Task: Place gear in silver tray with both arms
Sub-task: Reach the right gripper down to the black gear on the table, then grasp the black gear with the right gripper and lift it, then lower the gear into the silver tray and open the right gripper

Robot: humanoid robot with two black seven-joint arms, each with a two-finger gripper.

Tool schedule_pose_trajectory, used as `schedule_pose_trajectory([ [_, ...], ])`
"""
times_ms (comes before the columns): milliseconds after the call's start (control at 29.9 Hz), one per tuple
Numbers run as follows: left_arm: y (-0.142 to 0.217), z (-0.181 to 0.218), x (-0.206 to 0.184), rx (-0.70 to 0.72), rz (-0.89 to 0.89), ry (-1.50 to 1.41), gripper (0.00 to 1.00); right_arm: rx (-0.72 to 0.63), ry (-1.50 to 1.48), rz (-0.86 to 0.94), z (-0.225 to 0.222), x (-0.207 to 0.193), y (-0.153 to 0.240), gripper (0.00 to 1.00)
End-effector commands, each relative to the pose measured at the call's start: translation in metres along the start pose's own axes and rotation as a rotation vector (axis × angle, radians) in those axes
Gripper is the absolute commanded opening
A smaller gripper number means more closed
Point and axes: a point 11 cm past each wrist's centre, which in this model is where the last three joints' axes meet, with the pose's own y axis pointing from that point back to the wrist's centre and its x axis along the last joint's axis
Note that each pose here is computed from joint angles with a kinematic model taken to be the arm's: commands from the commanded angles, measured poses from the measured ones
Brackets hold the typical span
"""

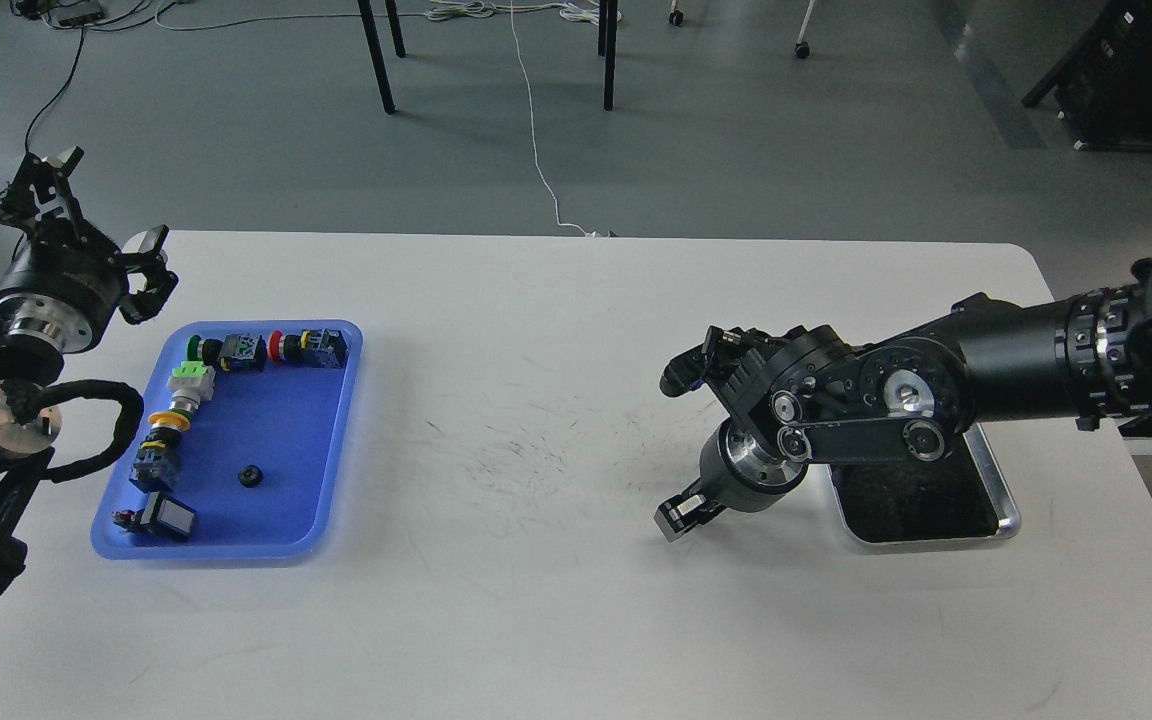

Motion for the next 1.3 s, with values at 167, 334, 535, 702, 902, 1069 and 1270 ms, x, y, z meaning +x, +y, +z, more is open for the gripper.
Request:
schedule_pose_trajectory([
  [167,0.0,0.001,0.0,-0.004,0.0,0.0,1.0,-0.027,0.013,-0.013,0.004,-0.003,-0.002,0.29],
  [334,0.0,0.0,0.0,-0.002,0.0,0.002,1.0,-0.032,0.018,-0.005,0.003,0.0,-0.002,0.1],
  [535,0.0,0.001,0.0,-0.009,0.001,0.002,1.0,-0.037,0.025,0.006,0.002,0.005,0.002,0.02],
  [702,0.0,0.005,0.002,-0.012,0.004,-0.008,1.0,-0.051,0.023,0.065,0.008,0.024,0.024,0.02],
  [902,0.0,0.006,0.003,-0.014,0.004,-0.011,1.0,0.006,-0.074,0.277,0.028,0.066,0.106,0.02],
  [1069,0.0,0.004,0.002,-0.011,0.003,-0.007,1.0,-0.017,-0.218,0.35,0.09,0.042,0.148,0.02],
  [1270,0.0,-0.001,-0.001,-0.004,0.0,0.0,1.0,-0.095,-0.386,0.343,0.167,-0.02,0.141,0.02],
])
